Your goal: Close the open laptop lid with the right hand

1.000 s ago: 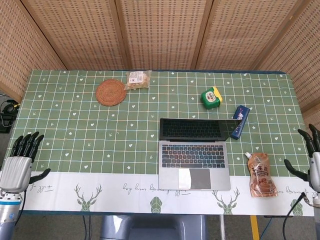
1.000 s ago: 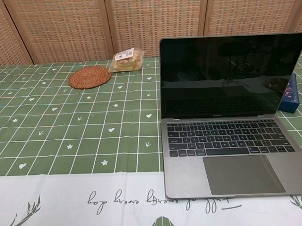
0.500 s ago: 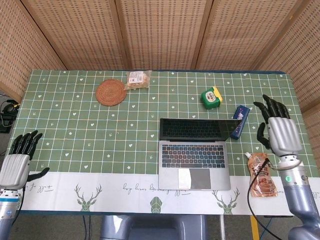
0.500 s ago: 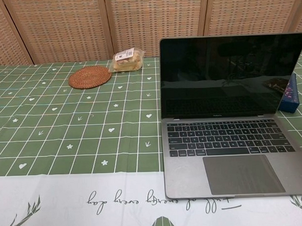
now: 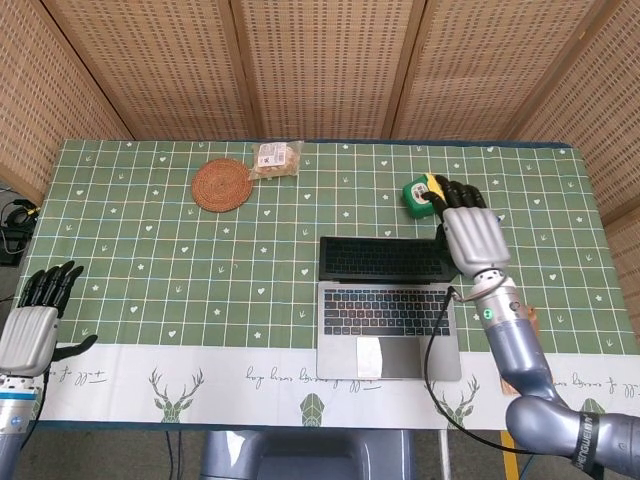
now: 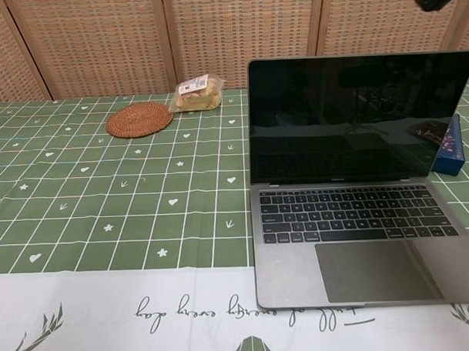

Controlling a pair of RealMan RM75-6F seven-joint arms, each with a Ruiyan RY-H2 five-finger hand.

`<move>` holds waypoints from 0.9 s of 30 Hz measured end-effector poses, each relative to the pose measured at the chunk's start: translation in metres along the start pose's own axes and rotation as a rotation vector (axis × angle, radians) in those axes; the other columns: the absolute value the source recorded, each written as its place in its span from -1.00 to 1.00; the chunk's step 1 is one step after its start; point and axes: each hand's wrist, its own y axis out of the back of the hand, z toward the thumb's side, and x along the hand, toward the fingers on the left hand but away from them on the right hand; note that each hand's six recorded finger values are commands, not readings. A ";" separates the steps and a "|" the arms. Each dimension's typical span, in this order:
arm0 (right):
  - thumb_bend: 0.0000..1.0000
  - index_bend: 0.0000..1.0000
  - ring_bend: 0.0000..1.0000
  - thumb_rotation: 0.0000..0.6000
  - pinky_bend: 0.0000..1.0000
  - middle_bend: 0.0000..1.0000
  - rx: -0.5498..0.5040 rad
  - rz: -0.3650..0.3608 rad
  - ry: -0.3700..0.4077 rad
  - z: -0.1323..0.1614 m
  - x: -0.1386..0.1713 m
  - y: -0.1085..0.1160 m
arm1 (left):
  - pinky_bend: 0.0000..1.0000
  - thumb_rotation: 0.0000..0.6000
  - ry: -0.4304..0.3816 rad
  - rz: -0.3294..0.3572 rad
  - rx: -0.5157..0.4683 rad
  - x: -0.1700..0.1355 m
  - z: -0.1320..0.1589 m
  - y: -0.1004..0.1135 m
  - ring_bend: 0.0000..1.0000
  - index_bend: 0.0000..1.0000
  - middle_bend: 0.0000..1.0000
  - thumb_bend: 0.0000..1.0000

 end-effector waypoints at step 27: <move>1.00 -0.41 -0.87 1.00 -0.79 -0.69 0.174 0.173 -0.054 0.033 -0.030 -0.030 | -1.00 1.00 0.004 -0.055 -0.005 0.004 -0.005 -0.007 -1.00 -0.99 -1.00 -0.71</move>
